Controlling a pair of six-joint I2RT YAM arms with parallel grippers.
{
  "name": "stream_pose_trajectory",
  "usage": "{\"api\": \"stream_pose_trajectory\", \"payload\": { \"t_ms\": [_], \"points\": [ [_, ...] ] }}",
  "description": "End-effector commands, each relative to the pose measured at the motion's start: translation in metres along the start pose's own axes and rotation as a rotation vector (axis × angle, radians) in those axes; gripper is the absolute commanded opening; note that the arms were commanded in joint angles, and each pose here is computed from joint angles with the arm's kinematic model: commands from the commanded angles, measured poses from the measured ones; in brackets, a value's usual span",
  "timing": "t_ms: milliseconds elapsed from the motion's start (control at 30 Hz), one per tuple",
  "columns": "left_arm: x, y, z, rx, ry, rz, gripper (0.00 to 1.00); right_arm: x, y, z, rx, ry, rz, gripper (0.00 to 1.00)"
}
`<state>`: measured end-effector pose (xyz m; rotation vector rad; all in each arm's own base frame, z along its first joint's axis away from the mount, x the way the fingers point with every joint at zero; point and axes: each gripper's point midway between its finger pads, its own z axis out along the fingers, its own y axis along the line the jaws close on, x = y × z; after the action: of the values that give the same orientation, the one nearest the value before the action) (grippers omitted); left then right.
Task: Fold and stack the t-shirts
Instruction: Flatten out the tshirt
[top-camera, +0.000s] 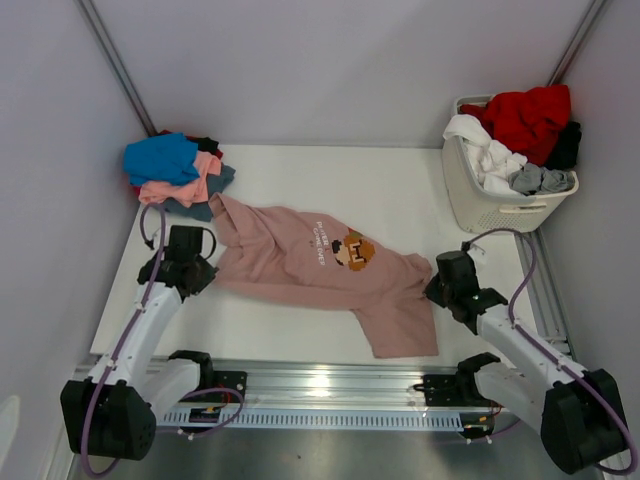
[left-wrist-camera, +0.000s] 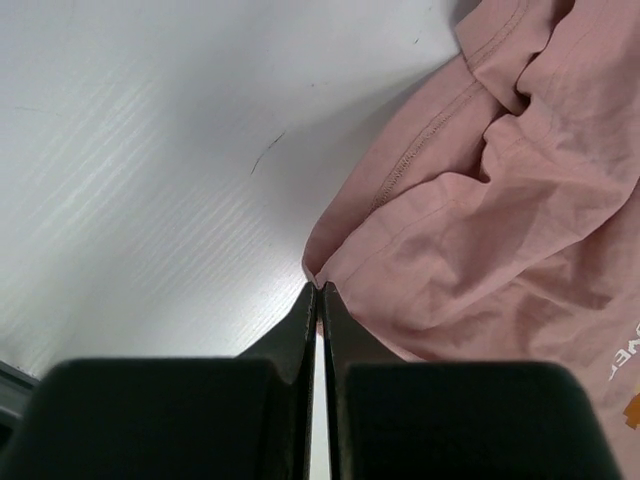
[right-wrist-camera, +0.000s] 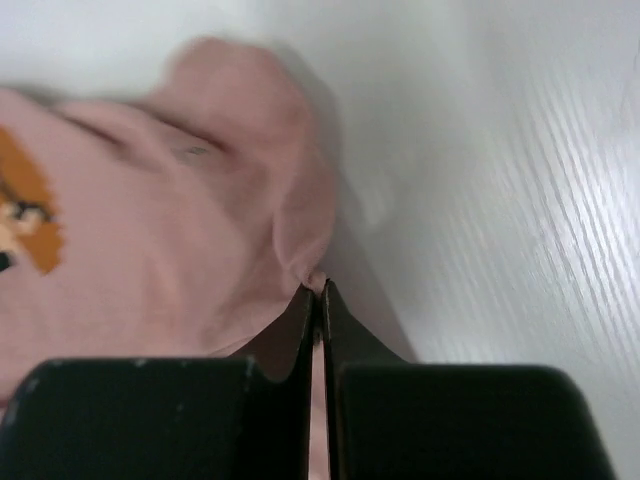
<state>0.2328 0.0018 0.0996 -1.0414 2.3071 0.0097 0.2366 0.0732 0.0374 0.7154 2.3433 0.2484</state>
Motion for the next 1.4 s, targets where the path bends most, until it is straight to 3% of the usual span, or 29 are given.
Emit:
{"api": "stream_pose_trajectory", "payload": {
  "t_ms": [0,133,300,433,467,667,967,1367],
  "points": [
    [-0.038,-0.009,-0.019,0.031,-0.132,-0.015,0.00,-0.062,0.039,-0.035,-0.078,-0.205,-0.084,0.00],
    [-0.074,-0.020,-0.042,0.048,-0.232,-0.037,0.00,-0.129,0.060,-0.078,-0.066,-0.403,-0.135,0.00],
    [-0.131,-0.047,-0.100,0.146,-0.373,-0.044,0.00,-0.218,0.089,-0.158,-0.061,-0.661,-0.115,0.00],
    [-0.171,-0.064,-0.155,0.238,-0.492,0.010,0.00,-0.261,0.093,-0.220,-0.080,-0.835,-0.090,0.00],
    [-0.188,-0.069,-0.185,0.281,-0.548,-0.010,0.00,-0.267,0.093,-0.232,-0.084,-0.868,-0.083,0.00],
    [-0.215,-0.084,-0.260,0.425,-0.684,0.076,0.01,-0.310,0.091,-0.315,-0.119,-1.081,-0.046,0.00],
    [-0.226,-0.091,-0.317,0.543,-0.779,0.159,0.00,-0.334,0.103,-0.387,-0.236,-1.198,-0.048,0.00],
    [-0.215,-0.095,-0.313,0.578,-0.767,0.217,0.00,-0.324,0.125,-0.350,-0.249,-1.097,-0.157,0.00]
  ]
}}
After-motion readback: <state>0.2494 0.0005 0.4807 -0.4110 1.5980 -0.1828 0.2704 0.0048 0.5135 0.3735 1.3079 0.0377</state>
